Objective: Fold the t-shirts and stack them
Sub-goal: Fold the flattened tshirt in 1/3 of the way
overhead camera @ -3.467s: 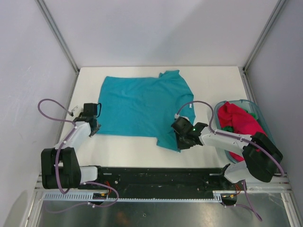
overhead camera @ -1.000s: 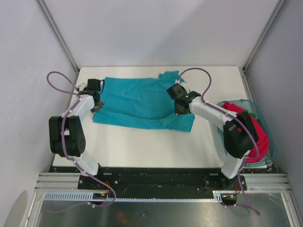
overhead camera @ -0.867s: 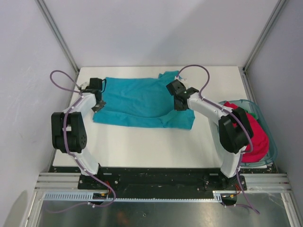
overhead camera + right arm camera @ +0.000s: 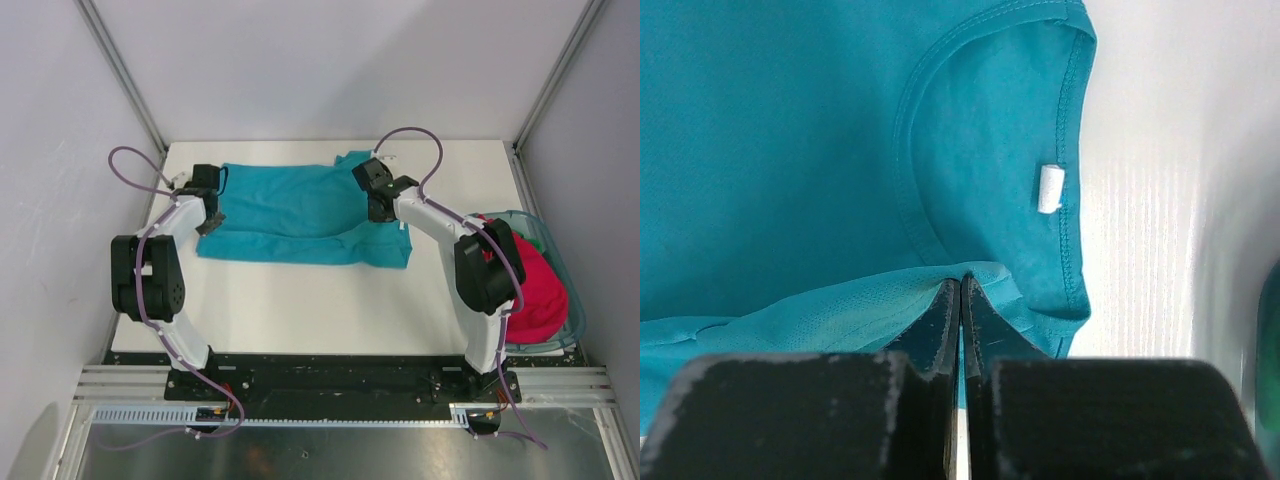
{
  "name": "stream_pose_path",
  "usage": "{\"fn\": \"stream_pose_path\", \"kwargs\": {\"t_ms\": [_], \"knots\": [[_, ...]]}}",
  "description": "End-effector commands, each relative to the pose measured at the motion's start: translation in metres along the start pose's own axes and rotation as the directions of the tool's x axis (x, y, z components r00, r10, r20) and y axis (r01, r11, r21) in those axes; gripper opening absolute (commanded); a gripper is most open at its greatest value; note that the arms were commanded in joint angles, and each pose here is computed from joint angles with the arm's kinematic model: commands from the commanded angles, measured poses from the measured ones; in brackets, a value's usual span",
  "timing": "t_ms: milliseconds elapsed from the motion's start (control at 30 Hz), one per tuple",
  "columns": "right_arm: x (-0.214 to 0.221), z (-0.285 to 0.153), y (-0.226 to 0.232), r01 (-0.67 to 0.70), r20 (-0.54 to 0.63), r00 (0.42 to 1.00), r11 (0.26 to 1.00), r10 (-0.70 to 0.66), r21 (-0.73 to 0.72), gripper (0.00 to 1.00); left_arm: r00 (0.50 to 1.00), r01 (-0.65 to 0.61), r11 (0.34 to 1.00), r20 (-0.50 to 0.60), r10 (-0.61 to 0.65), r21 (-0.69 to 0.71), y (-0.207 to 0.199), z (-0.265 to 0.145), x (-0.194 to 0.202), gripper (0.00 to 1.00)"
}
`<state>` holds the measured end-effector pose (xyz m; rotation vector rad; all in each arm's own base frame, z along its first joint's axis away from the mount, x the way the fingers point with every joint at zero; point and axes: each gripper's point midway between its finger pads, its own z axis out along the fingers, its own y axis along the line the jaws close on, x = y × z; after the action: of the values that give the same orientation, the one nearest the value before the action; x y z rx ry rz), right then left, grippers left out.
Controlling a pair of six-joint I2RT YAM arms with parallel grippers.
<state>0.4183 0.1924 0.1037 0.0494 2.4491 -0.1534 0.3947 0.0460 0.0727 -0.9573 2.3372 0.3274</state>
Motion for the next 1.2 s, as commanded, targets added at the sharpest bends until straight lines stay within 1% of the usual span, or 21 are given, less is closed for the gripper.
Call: {"fn": "stream_pose_path", "kwargs": {"t_ms": [0,467,533,700,1100,1167], "knots": [[-0.020,0.000,-0.004,-0.033,0.059,0.998,0.999,0.032,0.006,0.00,0.996,0.057,0.998,0.069,-0.057,0.000,-0.002,-0.006,-0.025,0.00],[-0.022,0.014,0.001,-0.035,0.053,0.998,0.999,0.035,-0.003,0.00,0.997,0.056,0.998,0.055,-0.056,0.000,-0.011,0.005,-0.027,0.00],[-0.023,0.016,0.001,-0.036,0.053,0.998,0.999,0.036,0.001,0.00,0.996,0.074,0.997,0.052,-0.073,-0.018,-0.002,0.010,-0.030,0.00],[-0.024,0.020,-0.001,-0.039,0.053,0.998,0.999,0.038,0.006,0.00,0.995,0.085,0.996,0.050,-0.084,-0.030,0.002,0.015,-0.033,0.00],[-0.025,0.032,0.000,-0.042,0.045,0.998,0.999,0.042,0.003,0.00,0.998,0.064,0.998,0.027,-0.064,0.000,-0.009,0.022,-0.034,0.00],[-0.026,0.034,0.001,-0.041,0.043,0.998,0.999,0.041,0.002,0.00,0.998,0.052,0.999,0.026,-0.052,0.017,-0.013,0.023,-0.035,0.03]]}}
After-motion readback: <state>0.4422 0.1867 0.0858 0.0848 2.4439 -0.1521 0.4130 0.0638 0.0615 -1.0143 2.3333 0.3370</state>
